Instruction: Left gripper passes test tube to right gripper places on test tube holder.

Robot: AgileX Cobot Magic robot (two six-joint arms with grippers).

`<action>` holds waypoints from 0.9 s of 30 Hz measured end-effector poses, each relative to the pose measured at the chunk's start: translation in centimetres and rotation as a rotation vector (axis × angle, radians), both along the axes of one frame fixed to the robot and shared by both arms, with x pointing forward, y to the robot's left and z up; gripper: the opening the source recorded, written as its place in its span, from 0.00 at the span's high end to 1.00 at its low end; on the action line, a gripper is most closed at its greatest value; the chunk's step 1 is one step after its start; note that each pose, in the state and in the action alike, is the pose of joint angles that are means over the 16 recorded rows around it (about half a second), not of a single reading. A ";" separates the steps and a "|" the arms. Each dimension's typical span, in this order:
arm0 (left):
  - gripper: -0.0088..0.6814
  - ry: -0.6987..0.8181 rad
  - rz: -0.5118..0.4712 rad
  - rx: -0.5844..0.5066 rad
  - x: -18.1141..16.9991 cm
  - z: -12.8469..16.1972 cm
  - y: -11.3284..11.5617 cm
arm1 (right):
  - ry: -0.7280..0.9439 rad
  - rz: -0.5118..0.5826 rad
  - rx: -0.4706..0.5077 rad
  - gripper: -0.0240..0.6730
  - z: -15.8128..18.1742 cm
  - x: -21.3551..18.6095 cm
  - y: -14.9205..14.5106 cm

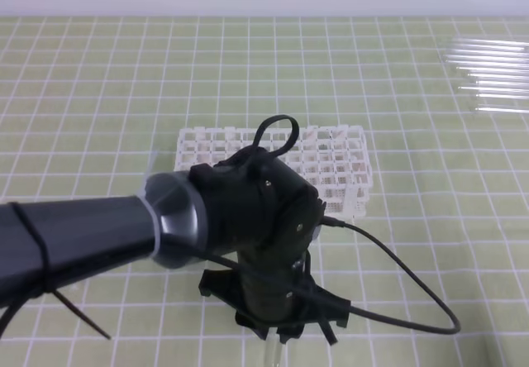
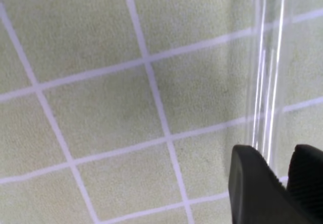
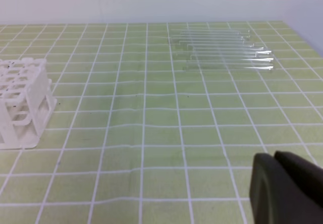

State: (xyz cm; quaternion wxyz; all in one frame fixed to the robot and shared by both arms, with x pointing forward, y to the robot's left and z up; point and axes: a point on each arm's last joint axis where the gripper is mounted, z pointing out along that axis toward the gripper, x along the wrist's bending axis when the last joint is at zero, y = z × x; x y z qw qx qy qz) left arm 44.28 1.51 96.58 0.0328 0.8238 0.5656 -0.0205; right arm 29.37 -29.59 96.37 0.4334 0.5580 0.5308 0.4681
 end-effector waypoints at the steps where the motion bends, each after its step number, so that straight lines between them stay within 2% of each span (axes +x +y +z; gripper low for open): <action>1: 0.77 -0.001 -0.008 0.002 0.0 0.0 0.0 | 0.000 0.000 0.000 0.99 0.0 0.0 0.0; 13: 0.73 0.022 -0.093 0.013 -0.1 -0.6 -0.1 | 0.000 0.000 0.000 0.99 0.0 0.0 0.0; 27: 0.60 0.057 -0.104 0.022 -0.4 -1.5 -0.4 | 0.000 0.000 0.000 0.99 0.0 0.0 0.0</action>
